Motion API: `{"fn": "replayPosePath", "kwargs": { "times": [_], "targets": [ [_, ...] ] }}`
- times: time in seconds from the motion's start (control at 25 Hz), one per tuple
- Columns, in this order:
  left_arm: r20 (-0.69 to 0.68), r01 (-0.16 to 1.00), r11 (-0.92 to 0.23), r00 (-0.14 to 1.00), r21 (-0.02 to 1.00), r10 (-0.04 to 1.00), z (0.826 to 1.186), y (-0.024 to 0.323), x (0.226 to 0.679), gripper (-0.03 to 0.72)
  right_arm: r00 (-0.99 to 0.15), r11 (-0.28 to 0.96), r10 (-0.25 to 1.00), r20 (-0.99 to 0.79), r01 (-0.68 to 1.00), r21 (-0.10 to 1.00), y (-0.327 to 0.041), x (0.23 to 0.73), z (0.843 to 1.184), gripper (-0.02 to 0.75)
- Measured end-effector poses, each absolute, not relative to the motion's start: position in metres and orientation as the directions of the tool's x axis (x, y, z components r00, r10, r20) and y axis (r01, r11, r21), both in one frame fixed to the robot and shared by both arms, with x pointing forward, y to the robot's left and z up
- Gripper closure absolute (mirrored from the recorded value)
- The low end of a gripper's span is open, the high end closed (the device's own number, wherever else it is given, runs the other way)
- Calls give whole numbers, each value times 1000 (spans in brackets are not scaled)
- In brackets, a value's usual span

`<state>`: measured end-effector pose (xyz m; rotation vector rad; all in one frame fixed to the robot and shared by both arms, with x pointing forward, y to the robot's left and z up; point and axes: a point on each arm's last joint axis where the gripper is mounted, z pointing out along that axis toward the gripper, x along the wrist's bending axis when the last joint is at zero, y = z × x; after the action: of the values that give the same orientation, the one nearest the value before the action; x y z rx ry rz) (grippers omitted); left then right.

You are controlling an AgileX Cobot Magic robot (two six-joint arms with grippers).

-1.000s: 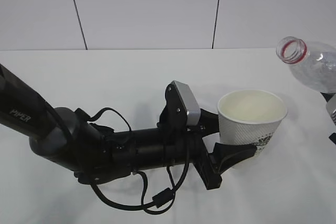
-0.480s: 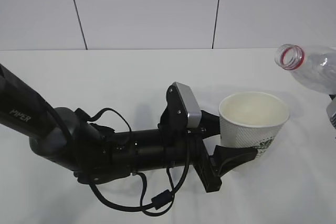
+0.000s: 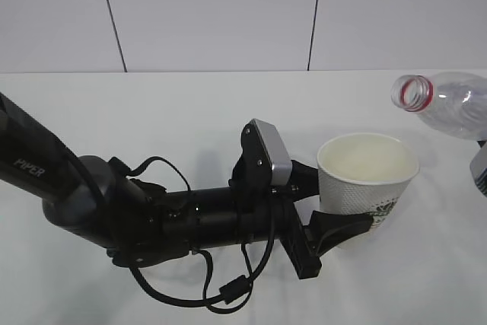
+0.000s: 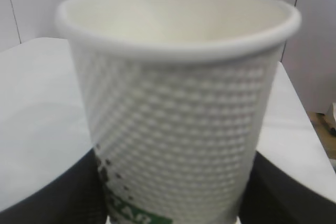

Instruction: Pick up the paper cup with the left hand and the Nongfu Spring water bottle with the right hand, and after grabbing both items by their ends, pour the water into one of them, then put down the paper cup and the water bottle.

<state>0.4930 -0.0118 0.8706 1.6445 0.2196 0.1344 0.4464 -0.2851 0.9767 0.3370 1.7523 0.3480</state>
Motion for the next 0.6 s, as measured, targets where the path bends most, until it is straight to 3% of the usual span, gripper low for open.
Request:
{"fn": "replayPosePath", "kwargs": {
  "times": [0.6],
  "targets": [
    [-49,67,-70,971,995,236,871,-12,494,207,-209,935,348,-914,11,354,-284,446,977,288]
  ]
}}
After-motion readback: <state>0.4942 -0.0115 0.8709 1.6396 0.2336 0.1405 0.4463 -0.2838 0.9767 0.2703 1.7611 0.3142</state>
